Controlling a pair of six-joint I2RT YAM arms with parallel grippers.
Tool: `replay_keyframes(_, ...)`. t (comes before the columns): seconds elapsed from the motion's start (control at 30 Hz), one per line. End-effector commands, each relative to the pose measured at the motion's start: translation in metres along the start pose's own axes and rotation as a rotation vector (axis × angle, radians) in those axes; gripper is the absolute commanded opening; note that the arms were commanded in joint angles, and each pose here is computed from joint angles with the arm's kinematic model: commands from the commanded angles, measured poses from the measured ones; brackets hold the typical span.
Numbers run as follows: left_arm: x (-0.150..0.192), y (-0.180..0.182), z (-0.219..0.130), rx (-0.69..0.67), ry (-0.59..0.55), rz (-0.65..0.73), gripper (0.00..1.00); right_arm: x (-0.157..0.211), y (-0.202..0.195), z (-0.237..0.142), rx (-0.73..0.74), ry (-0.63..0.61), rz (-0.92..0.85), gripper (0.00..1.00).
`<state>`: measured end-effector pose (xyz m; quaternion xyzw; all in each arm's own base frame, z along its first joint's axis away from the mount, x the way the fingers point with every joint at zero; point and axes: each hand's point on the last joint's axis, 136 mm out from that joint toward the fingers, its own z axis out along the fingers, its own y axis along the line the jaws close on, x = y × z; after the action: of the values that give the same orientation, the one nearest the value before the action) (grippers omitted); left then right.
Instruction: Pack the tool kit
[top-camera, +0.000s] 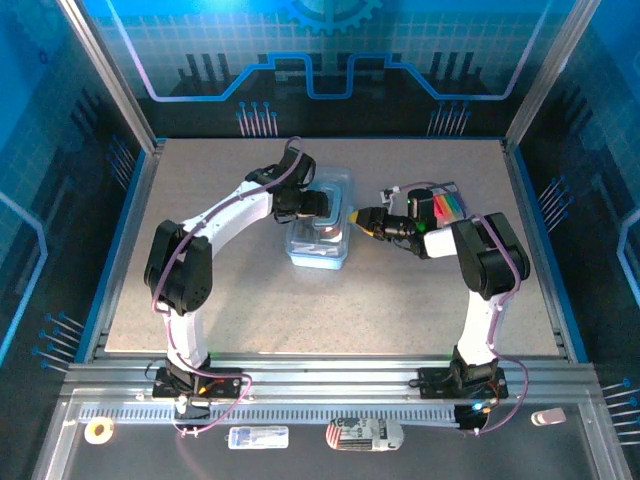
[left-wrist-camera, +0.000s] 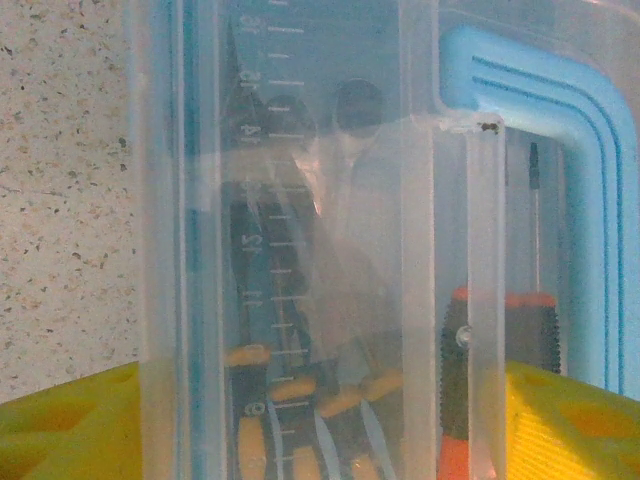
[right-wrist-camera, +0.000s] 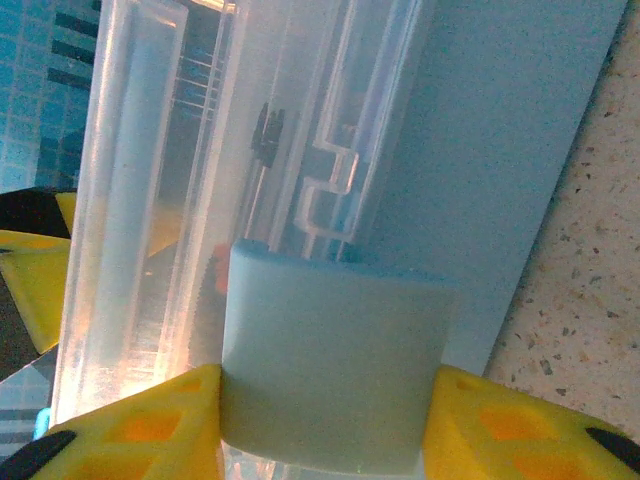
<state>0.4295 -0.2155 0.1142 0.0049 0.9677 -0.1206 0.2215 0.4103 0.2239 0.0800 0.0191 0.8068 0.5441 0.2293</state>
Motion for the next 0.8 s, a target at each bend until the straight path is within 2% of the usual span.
replay_keyframes(0.0, 0.097, 0.054, 0.054, -0.180, 0.345, -0.025, 0.40, 0.037, -0.026, 0.006, 0.050, 0.098, 0.086, 0.49)
replay_keyframes(0.77, 0.096, 0.048, 0.053, -0.144, 0.341, -0.032, 0.39, 0.015, 0.009, 0.000, -0.019, 0.070, 0.042, 0.57)
